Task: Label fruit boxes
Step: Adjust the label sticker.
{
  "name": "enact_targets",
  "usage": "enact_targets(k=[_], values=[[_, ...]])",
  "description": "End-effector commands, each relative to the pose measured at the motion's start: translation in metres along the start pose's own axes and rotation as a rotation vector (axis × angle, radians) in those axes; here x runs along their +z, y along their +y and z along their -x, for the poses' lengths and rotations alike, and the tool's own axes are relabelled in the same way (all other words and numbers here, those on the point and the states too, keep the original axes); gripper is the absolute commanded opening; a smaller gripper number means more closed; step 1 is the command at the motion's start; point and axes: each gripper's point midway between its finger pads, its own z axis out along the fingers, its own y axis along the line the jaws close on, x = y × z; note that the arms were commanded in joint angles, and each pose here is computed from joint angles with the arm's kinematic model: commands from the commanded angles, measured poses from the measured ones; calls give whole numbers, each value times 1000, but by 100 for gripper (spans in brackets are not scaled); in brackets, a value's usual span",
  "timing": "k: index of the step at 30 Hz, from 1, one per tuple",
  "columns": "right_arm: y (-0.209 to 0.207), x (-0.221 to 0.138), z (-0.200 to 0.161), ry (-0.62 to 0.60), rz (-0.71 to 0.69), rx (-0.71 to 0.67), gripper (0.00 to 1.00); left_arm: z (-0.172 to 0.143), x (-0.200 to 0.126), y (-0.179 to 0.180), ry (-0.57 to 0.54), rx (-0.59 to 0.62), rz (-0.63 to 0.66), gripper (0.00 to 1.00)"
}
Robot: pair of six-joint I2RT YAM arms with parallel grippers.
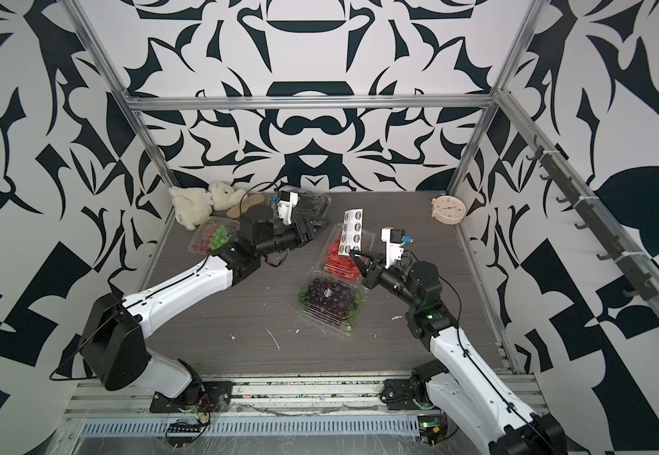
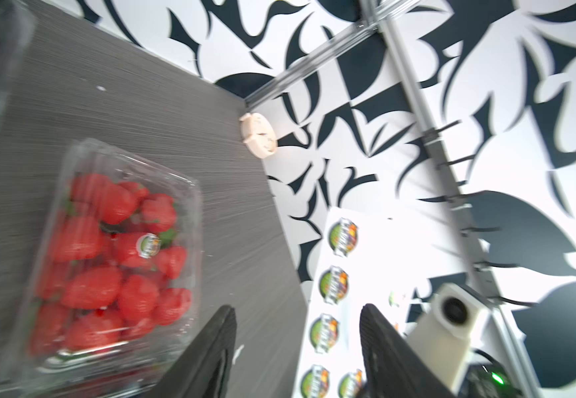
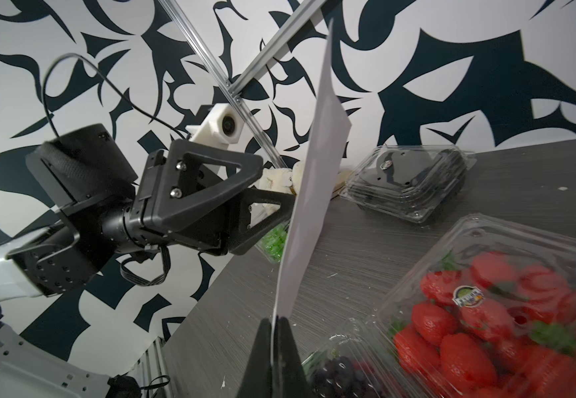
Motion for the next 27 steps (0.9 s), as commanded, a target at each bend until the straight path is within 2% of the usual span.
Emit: enact_targets(k=[1,7,11,18,22,27], values=[[45,2,40,-97,181,-24,0,2,-14,-36,-17,-17,-189,63],[52,11,53,-125,248,38,0,-4,-38,-49,-40,-28,-265,67],[59,15,60,-139,306,76,0,-7,-43,-54,-39,-59,-321,67],[66,20,60,-125,344,107,0,-10,-39,-67,-2,-92,-425,56],[69,20,59,-123,347,105,0,-12,-35,-69,15,-98,-434,50],[70,18,58,-119,347,102,0,-16,-23,-51,27,-118,-346,51]])
